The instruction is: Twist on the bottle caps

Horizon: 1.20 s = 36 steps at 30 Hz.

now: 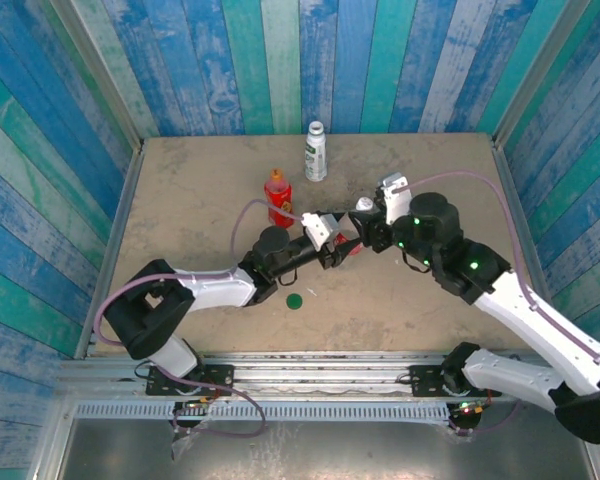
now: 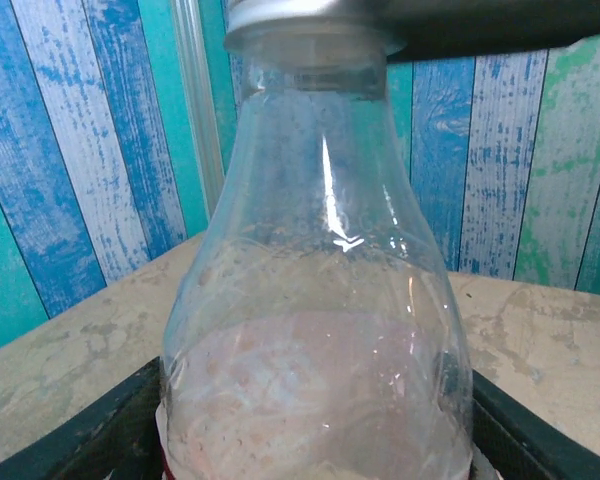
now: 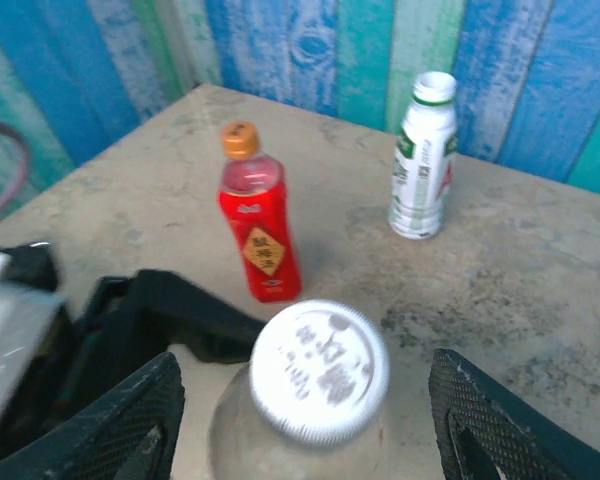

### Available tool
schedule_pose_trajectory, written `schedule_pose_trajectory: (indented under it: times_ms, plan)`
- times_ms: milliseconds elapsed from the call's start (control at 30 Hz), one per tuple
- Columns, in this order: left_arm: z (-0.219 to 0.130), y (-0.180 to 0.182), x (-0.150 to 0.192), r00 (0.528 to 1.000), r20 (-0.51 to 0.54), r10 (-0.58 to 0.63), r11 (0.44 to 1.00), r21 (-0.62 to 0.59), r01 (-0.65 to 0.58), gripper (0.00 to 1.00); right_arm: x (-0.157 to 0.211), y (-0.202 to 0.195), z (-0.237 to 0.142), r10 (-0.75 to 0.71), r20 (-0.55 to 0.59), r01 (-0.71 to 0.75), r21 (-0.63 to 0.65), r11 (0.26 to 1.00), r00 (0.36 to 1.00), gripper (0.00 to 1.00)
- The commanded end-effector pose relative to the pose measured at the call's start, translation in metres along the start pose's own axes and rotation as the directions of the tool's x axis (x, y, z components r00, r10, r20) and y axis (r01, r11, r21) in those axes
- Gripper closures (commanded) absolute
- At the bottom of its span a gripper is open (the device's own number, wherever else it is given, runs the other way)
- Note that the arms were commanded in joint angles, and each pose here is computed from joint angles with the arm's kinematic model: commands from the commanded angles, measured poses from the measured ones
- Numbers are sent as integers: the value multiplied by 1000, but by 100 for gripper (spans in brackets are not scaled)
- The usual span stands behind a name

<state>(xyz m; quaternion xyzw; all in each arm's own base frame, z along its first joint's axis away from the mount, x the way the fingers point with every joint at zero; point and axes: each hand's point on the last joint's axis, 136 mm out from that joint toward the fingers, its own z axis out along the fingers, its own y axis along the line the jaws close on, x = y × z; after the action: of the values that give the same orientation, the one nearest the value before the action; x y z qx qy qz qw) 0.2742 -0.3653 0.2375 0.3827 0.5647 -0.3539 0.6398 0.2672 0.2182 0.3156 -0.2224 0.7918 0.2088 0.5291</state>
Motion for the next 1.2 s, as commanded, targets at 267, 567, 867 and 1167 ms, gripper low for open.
schedule_pose_trajectory:
  times_ms: [267, 567, 867, 1167]
  plan:
    - [-12, -16, -26, 996, 89, 30, 994, 105, -39, 33, -28, 2, -30, 15, 15, -15, -12, 1000, 1000, 30]
    - [-13, -15, -25, 996, 81, 41, 994, 97, -49, 33, 4, -10, -4, 115, -154, -109, 50, 993, 981, 39]
    - [-9, -14, -19, 997, 66, 36, 995, 93, -42, 32, 10, 1, 6, 140, -182, -145, -12, 989, 973, 74]
    - [-16, -5, -13, 999, 41, 13, 999, 44, -14, 6, 14, -26, 12, 60, -169, -47, 82, 996, 984, 76]
